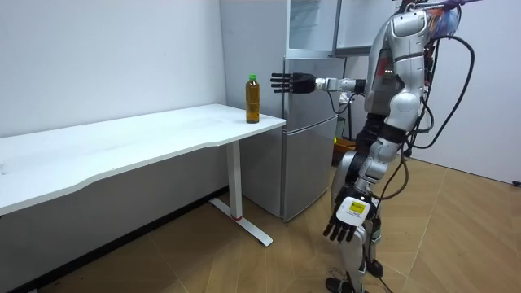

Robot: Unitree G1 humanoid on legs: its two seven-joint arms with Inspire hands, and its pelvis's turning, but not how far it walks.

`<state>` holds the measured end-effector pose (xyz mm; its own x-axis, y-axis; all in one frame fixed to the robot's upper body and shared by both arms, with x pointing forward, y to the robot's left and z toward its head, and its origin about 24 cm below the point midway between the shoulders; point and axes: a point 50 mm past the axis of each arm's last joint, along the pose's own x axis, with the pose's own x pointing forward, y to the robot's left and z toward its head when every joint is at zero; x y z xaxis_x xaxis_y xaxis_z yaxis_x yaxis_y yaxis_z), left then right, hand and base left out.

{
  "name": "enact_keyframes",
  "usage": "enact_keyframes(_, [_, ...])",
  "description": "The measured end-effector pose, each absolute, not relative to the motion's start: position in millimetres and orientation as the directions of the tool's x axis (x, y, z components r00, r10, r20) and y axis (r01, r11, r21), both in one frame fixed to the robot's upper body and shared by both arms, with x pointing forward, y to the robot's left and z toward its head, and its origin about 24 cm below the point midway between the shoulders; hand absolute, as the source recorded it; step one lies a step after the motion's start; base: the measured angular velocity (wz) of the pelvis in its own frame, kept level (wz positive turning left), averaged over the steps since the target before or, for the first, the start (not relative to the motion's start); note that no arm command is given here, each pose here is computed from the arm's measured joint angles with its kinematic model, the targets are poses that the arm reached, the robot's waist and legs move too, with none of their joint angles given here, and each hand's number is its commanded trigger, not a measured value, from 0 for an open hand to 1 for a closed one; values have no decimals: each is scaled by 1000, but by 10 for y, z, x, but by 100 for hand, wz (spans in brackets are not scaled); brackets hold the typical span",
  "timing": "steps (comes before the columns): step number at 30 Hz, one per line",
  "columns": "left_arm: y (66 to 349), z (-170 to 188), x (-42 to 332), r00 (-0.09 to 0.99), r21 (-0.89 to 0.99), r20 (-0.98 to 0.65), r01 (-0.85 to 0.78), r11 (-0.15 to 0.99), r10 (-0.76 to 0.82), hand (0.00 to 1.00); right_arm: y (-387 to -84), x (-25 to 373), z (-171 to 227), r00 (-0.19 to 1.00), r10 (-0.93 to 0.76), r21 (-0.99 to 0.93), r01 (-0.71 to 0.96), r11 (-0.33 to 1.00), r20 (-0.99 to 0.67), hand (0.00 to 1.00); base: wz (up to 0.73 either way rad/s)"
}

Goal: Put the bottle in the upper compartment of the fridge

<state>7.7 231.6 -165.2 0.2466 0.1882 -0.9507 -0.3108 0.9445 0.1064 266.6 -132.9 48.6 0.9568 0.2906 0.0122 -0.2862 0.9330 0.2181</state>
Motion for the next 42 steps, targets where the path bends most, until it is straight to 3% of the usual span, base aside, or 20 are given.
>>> enact_keyframes(8, [2308, -1651, 88, 239, 119, -951, -300, 946, 196, 0, -1308, 2921, 522, 973, 230, 202, -223, 954, -10, 0, 6])
enact_keyframes(21, [2354, -1647, 73, 219, 142, -954, -269, 953, 204, 0, -1287, 2964, 403, 985, 155, 178, -139, 974, -80, 0, 9])
enact_keyframes(42, [2274, -1673, -13, 130, 158, -977, -80, 984, 167, 0, -1362, 3148, 277, 983, -37, 97, 55, 994, -182, 0, 3])
